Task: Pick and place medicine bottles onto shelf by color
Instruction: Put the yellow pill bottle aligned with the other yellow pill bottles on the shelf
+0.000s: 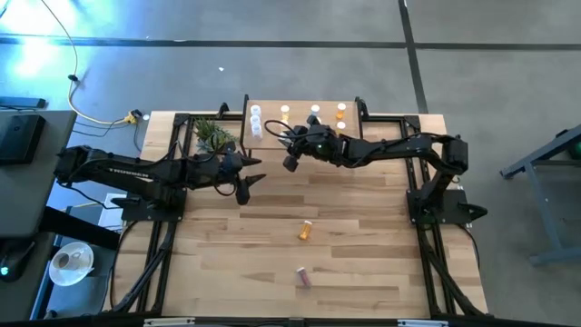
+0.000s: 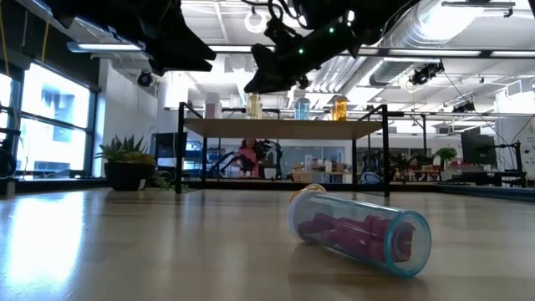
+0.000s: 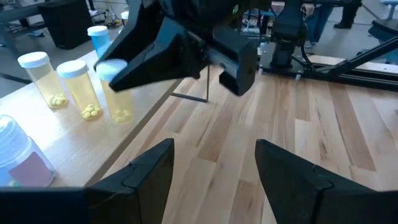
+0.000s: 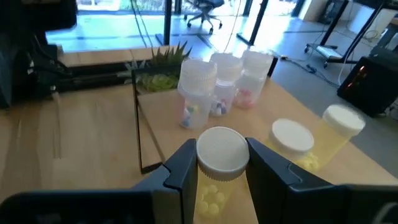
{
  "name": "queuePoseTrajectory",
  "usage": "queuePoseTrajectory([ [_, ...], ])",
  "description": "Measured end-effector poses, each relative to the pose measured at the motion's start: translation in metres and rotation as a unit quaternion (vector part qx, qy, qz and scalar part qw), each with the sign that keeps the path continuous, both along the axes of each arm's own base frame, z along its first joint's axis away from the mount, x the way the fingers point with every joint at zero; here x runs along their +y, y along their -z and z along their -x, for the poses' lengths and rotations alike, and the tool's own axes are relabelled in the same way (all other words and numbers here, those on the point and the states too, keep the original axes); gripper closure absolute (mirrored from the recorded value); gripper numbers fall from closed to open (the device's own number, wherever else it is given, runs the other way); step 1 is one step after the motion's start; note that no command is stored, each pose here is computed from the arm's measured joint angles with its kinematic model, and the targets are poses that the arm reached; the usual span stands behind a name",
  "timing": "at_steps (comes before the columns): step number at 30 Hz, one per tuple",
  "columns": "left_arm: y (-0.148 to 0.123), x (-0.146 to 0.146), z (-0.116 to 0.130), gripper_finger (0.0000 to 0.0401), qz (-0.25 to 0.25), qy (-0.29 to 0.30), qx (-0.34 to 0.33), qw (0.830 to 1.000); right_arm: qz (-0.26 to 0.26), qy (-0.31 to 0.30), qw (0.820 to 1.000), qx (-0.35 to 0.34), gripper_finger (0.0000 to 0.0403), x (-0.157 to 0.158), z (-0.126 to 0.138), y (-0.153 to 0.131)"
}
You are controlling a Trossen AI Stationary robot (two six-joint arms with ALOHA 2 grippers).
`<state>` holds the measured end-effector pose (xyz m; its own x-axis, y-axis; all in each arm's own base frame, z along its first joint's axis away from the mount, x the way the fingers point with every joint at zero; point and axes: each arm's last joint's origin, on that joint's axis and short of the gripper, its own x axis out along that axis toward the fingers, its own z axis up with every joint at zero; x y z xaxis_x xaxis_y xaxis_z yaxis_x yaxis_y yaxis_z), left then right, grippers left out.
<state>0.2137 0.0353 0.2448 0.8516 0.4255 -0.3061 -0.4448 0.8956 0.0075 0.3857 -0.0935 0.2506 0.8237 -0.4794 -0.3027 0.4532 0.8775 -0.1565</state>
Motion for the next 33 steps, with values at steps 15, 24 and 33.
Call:
queuePoseTrajectory([
  [15,0.0,0.0,-0.0001,0.0188,0.0,0.0,0.0,1.0,0.011,0.0,1.0,0.018,0.0304,-0.008,-0.0018,0.0083],
  [24,0.0,0.0,-0.0001,0.0188,0.0,0.0,0.0,1.0,0.012,0.0,1.0,0.018,0.0293,-0.0079,-0.0018,0.0083],
  [33,0.0,0.0,-0.0001,0.0188,0.0,0.0,0.0,1.0,0.003,0.003,1.0,0.018,0.0226,-0.0078,-0.0018,0.0097],
])
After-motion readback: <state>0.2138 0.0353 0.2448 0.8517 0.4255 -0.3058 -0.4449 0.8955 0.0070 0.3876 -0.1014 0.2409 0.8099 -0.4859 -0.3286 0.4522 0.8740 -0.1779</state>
